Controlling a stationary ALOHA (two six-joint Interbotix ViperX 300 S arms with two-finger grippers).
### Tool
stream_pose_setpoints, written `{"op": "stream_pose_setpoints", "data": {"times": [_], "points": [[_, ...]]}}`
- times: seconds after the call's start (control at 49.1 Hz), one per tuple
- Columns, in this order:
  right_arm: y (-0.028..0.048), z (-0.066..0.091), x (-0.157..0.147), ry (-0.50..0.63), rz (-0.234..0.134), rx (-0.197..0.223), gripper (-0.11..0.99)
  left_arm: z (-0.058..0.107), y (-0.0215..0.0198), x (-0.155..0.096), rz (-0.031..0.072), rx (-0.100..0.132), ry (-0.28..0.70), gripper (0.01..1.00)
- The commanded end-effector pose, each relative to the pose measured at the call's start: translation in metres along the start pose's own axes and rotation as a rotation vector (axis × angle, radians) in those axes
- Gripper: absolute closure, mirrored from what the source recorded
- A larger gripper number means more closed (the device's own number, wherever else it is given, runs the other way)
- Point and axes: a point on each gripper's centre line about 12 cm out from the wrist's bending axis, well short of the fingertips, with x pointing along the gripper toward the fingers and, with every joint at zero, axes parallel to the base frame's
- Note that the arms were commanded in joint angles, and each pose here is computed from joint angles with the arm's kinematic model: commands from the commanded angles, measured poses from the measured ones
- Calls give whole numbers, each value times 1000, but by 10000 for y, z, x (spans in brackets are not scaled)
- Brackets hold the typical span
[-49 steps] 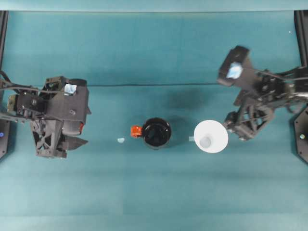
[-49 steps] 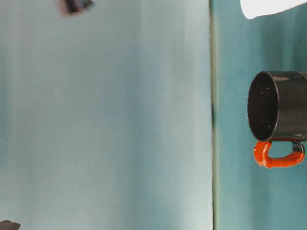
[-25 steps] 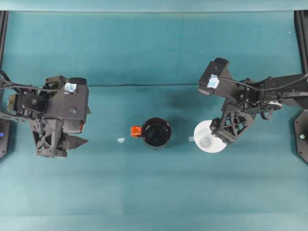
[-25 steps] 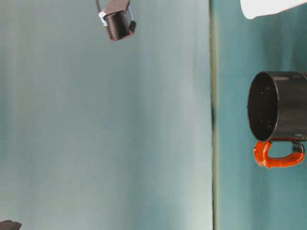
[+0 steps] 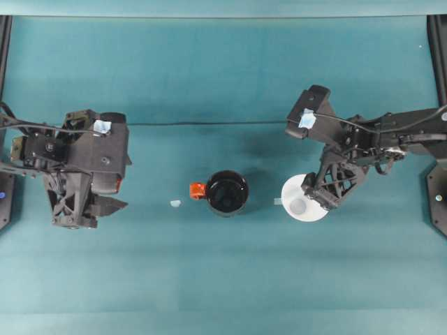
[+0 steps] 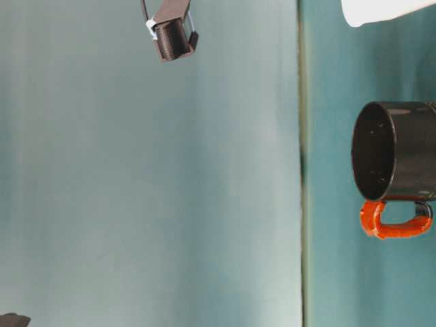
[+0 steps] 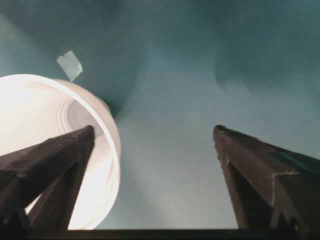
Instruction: Put the paper cup into the moved red handle cup holder.
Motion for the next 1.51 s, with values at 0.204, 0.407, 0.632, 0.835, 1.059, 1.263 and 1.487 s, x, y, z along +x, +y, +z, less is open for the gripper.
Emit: {"op": "stream_pose_setpoints", "data": {"times": [0.204,0.407,0.632,0.835,1.059,1.263,1.487], "points": [[74,27,-28,-19,28,12,626,51,4,-53,3,1,-26,79],[100,25,-29,-19,32,7,913,51,4,-53,3,1,-26,79],[123,20,-32,-16,41,14,968,56,5,-56,2,-18,-28,80],[164,51,-67,-22,62,35,968,53,5,-62,2,-30,-29,80],[369,495,-871,-122,118,9,969,80,6,-103,2,-33,-44,80],[506,753,-1499,-129,100,-80,969,58,2,-141,2,-29,-52,80],[704,984,-1429,-108,98,-137,969,62,3,-156,3,-28,-58,80]]}}
